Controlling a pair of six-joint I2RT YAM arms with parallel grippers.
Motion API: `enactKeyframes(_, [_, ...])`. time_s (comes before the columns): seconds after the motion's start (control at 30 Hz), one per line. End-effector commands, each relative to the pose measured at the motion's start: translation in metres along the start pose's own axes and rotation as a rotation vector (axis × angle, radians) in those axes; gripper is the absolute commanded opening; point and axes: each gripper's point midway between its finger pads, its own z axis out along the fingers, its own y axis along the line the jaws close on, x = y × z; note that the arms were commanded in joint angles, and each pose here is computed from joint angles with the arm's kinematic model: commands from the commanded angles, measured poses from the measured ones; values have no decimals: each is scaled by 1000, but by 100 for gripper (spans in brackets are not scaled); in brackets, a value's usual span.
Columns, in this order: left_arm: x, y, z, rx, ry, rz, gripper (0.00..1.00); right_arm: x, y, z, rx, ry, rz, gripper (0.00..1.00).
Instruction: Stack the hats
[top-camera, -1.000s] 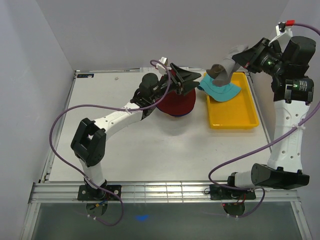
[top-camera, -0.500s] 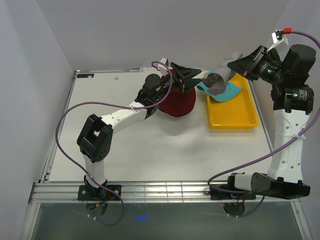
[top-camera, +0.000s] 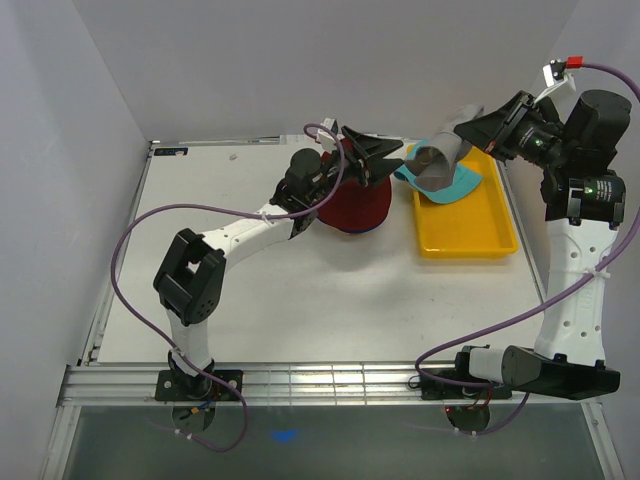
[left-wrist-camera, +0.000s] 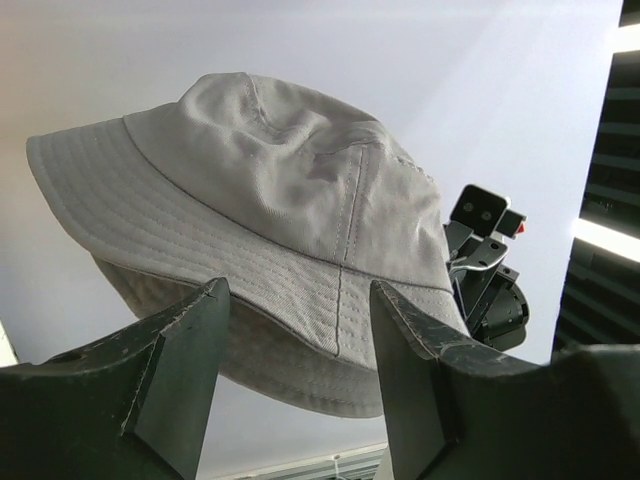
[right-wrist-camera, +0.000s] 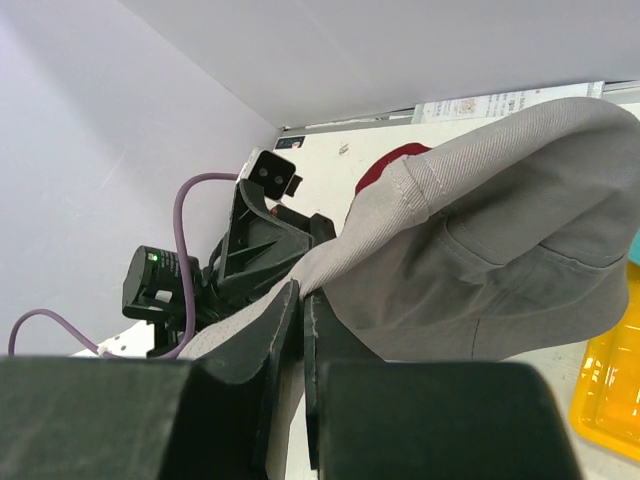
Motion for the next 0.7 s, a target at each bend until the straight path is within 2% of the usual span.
enactKeyframes(0.0, [11, -31, -14, 40, 7, 24, 68, -14, 13, -3, -42, -45, -52, 8])
enactKeyframes(0.67, [18, -31, -2, 50, 57, -2, 68, -9, 12, 2, -77, -25, -46, 8])
